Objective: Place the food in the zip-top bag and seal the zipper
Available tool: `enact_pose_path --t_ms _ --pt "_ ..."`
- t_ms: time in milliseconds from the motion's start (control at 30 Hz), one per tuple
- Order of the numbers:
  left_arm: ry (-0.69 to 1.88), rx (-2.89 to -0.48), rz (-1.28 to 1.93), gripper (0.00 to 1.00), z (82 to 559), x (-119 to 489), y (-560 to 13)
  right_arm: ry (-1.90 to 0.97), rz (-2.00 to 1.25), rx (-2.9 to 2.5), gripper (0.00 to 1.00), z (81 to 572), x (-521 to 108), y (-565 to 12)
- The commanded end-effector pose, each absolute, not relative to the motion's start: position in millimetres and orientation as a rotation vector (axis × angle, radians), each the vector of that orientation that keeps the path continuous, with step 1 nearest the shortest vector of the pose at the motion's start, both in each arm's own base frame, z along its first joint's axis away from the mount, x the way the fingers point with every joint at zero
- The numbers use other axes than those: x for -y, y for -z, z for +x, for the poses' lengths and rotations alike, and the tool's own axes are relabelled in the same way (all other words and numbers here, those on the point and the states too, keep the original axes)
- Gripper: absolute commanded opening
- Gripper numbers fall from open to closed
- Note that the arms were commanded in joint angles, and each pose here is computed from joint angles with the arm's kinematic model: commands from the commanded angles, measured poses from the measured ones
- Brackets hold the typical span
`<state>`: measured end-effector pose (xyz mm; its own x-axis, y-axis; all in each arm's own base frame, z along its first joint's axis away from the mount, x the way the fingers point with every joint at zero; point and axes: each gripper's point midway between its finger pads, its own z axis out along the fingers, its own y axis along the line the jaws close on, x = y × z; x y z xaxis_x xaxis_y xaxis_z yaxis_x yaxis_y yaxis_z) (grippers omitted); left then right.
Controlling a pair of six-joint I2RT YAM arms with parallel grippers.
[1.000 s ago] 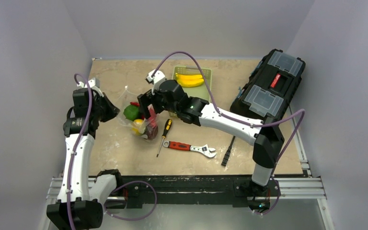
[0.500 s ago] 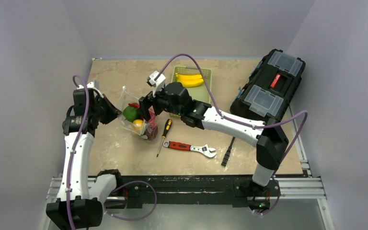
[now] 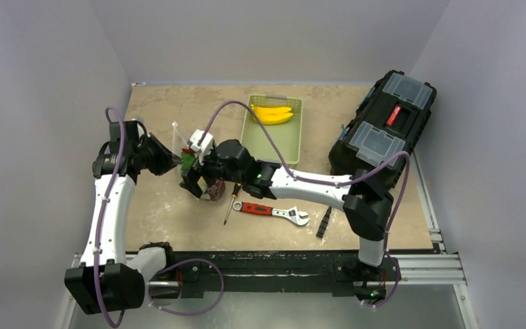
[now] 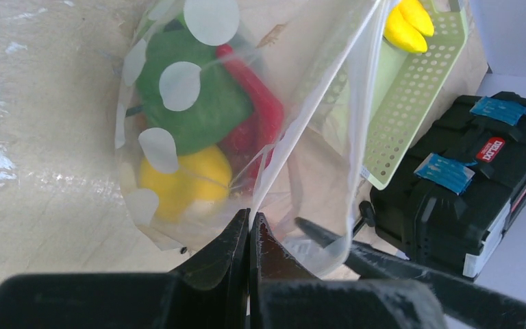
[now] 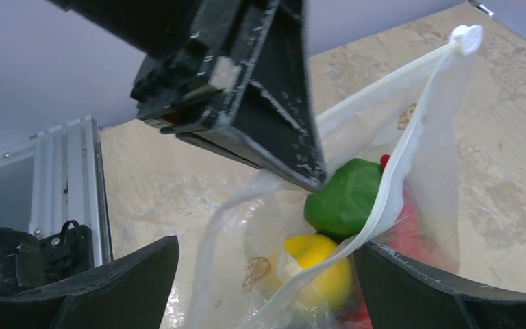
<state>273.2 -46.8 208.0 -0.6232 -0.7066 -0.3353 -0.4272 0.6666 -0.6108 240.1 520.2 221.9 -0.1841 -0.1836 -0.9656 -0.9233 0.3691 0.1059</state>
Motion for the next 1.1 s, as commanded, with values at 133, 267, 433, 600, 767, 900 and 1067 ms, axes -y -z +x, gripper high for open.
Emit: enact_pose_path --t_ms 133,267,433,600,767,900,1067 --pt "0.753 -2.298 -0.945 0.0 275 56 -223 -0.718 -0.908 -1.572 0.99 242 -534 -239" --pt "0.832 -2.315 -0.987 0.0 276 65 -220 -0.5 -0.795 -1.597 0.99 258 -527 -229" --pt "0.788 -2.315 -1.061 0.0 272 60 -215 -0.391 -0.701 -1.606 0.93 273 -522 -223" --pt "0.741 -2.256 -1.087 0.0 270 52 -225 -0.347 -0.622 -1.596 0.73 282 -516 -225" --pt "0.674 -2.243 -1.055 0.0 272 44 -232 -0.448 -0.675 -1.563 0.46 270 -524 -231" --pt "0.626 -2.265 -0.965 0.07 276 39 -235 -0.561 -0.699 -1.543 0.23 257 -533 -235" --pt "0.542 -2.266 -0.841 0.57 275 30 -248 -0.64 -0.658 -1.564 0.0 252 -538 -239"
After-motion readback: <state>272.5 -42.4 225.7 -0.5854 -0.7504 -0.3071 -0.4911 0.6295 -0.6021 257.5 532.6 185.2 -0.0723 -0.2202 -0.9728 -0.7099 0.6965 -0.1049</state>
